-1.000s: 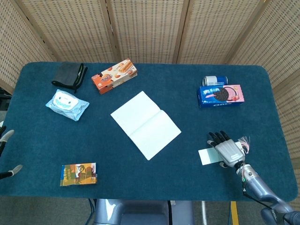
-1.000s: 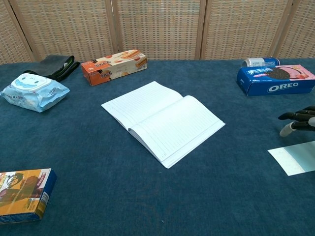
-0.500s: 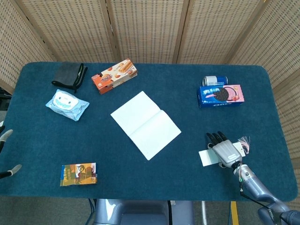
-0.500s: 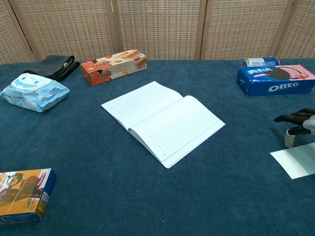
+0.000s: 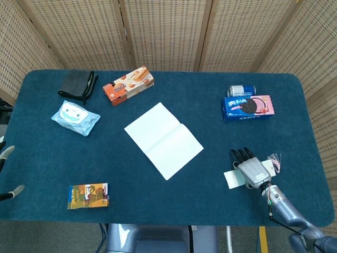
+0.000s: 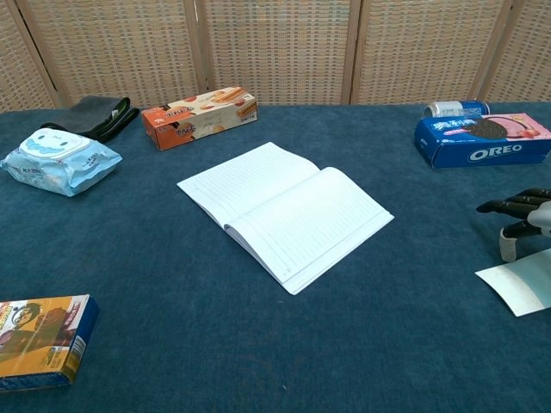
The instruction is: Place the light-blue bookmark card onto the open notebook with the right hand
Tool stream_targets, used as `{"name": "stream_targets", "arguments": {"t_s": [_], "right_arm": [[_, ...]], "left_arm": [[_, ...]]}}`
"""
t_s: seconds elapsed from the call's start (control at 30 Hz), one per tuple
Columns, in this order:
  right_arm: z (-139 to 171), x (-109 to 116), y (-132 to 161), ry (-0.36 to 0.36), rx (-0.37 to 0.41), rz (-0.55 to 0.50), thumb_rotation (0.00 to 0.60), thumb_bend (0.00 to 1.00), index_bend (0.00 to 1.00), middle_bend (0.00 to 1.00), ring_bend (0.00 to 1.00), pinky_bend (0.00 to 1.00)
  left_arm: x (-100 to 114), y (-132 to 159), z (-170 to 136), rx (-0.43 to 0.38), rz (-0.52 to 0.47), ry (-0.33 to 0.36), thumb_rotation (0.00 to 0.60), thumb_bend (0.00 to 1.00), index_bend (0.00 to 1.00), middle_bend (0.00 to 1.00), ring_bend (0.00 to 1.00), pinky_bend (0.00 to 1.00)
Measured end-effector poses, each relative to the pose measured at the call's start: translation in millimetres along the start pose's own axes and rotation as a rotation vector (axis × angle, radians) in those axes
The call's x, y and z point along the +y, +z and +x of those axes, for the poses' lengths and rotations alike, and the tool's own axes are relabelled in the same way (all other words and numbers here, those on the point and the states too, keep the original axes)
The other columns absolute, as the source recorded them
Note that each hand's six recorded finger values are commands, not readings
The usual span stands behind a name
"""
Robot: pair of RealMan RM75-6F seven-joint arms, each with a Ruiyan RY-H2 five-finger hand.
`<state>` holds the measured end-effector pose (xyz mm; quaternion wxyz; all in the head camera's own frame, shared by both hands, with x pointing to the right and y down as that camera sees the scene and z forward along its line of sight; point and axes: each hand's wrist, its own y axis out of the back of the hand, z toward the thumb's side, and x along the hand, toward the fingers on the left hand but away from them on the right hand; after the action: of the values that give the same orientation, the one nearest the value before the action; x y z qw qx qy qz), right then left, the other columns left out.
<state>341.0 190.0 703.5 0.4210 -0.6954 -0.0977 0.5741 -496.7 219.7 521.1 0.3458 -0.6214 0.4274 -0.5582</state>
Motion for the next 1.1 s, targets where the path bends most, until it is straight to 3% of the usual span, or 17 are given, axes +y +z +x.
{"name": "stream_targets", "arguments": {"t_s": [0.7,1.1], "right_arm": [[8.2,17.2,5.8,-0.060,0.025,-0.004,0.600,0.16,0.54,0.00,0.00,0.00],[8.3,50.9,9.7,-0.125,0.029,-0.018,0.600,0.16,0.54,0.00,0.00,0.00]], "left_arm": [[0.7,-0.7,-0.6,0.001,-0.003,0.000,0.600,0.00,0.00,0.00,0.00,0.00],[1.8,-2.3,0.1,0.002,-0.010,-0.002,0.600,0.00,0.00,0.00,0.00,0.00]]}}
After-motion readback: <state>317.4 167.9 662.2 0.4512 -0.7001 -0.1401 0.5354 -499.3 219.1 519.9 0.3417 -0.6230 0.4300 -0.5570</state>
